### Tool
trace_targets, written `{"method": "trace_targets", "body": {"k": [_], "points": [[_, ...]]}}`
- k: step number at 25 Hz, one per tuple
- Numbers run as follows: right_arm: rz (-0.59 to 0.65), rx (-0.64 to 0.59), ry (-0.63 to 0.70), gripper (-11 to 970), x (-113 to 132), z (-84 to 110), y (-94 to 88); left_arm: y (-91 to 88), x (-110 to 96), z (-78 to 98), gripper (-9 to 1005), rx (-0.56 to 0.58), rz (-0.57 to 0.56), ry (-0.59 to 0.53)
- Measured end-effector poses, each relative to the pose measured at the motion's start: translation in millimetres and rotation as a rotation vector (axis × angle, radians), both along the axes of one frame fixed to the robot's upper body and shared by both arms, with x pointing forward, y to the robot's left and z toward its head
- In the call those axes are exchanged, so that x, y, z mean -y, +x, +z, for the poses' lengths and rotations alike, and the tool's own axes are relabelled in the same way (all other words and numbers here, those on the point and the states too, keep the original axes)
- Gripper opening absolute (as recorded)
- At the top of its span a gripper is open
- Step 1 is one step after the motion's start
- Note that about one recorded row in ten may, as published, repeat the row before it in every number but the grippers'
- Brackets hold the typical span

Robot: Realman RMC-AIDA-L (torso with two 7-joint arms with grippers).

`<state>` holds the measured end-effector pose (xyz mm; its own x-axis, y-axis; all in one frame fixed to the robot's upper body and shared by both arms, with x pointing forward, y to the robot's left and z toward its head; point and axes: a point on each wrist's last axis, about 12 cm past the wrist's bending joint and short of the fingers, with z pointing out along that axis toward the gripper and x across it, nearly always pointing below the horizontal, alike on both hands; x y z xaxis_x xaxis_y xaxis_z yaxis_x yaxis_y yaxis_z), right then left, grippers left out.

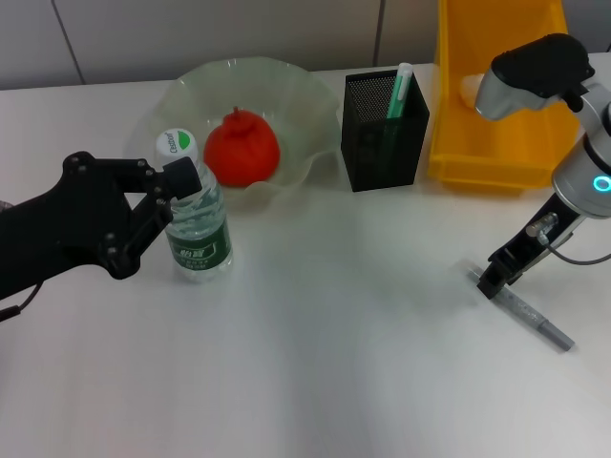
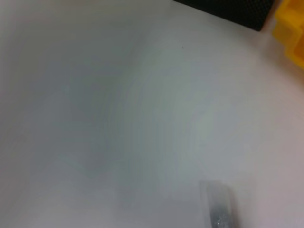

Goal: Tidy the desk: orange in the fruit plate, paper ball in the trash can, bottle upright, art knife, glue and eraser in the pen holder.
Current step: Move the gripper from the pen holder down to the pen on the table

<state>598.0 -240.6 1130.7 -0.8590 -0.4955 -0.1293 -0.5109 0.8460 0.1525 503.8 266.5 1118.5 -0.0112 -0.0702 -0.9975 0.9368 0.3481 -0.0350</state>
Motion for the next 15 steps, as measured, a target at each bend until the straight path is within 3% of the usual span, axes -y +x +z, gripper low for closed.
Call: {"method": "trace_targets", "body": {"k": [15], "points": [[0.016, 0.0, -0.028, 326, -2.7, -3.8, 1.0, -4.3, -2.9, -1.7, 6, 0.005, 0.006, -0.021]]}}
